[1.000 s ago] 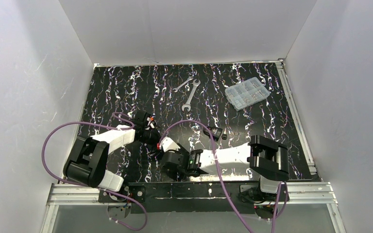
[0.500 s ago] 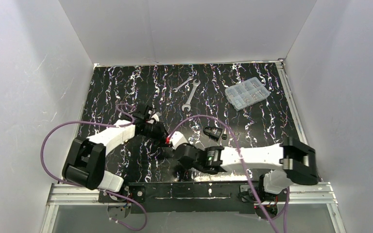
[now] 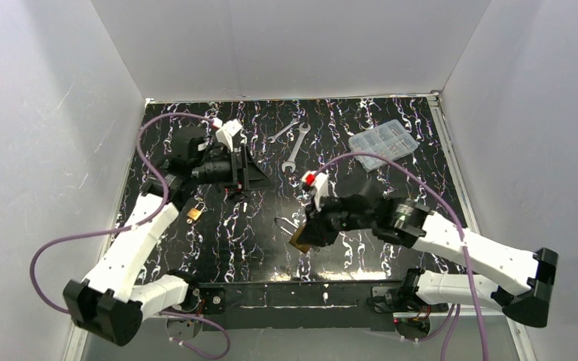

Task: Lock with the key
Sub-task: Pick up the lock from the center of the board, then lock the lock.

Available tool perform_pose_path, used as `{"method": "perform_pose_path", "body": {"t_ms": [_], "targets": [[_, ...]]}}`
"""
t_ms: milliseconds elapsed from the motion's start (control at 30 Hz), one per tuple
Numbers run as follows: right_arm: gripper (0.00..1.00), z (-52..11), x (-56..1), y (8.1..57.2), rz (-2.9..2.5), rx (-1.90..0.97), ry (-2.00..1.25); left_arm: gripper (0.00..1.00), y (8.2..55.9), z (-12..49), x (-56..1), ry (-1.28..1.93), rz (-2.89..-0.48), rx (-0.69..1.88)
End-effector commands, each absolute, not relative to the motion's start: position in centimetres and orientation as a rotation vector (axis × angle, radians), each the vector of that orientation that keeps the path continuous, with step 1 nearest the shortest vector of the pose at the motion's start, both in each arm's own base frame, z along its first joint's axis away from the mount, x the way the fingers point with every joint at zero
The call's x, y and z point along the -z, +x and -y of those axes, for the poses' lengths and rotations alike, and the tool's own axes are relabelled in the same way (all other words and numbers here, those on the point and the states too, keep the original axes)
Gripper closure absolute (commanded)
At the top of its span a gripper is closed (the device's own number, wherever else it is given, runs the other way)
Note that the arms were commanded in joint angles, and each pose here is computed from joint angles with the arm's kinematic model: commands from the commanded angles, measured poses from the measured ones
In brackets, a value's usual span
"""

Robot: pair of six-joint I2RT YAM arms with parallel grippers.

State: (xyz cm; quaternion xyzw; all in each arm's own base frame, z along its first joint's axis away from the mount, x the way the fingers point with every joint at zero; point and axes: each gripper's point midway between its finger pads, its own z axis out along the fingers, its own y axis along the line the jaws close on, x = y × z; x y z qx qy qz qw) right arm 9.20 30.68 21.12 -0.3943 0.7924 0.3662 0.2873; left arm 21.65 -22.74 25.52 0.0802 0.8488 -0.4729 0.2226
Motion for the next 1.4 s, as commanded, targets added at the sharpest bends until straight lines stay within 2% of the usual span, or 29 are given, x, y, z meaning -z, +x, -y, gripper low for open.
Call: {"method": "perform_pose_path", "body": {"t_ms": [0, 233, 433, 967, 1167, 1267, 1367], "targets": [[0.99, -30.6, -32.2, 4.7, -1.815, -1.519, -1.152, 0.39, 18.1, 23.4, -33.2, 0.594, -1.979, 1.451], [0.99, -29.7, -38.0, 2.2, -1.657, -1.796, -1.184, 0.40, 13.0, 23.7, -38.7, 0.850, -1.769, 1.616], [0.99, -29.1, -41.2, 2.0, -1.574, -1.876, -1.178, 0.43, 10.7, 24.1, -38.9, 0.939, -1.766, 1.678], [0.99, -29.1, -41.2, 4.2, -1.641, -1.787, -1.125, 0.51, 8.7, 25.3, -39.2, 1.002, -1.841, 1.770], [0.99, -28.4, -41.2, 3.9, -1.643, -1.767, -1.116, 0.43, 10.7, 25.3, -38.7, 0.920, -1.909, 1.606], [0.99, -28.1, -41.1, 3.8, -1.645, -1.755, -1.112, 0.38, 11.2, 25.6, -39.1, 0.906, -1.908, 1.603], [0.99, -27.8, -41.3, 3.6, -1.637, -1.752, -1.113, 0.38, 11.5, 25.9, -39.6, 0.908, -1.896, 1.619]]}}
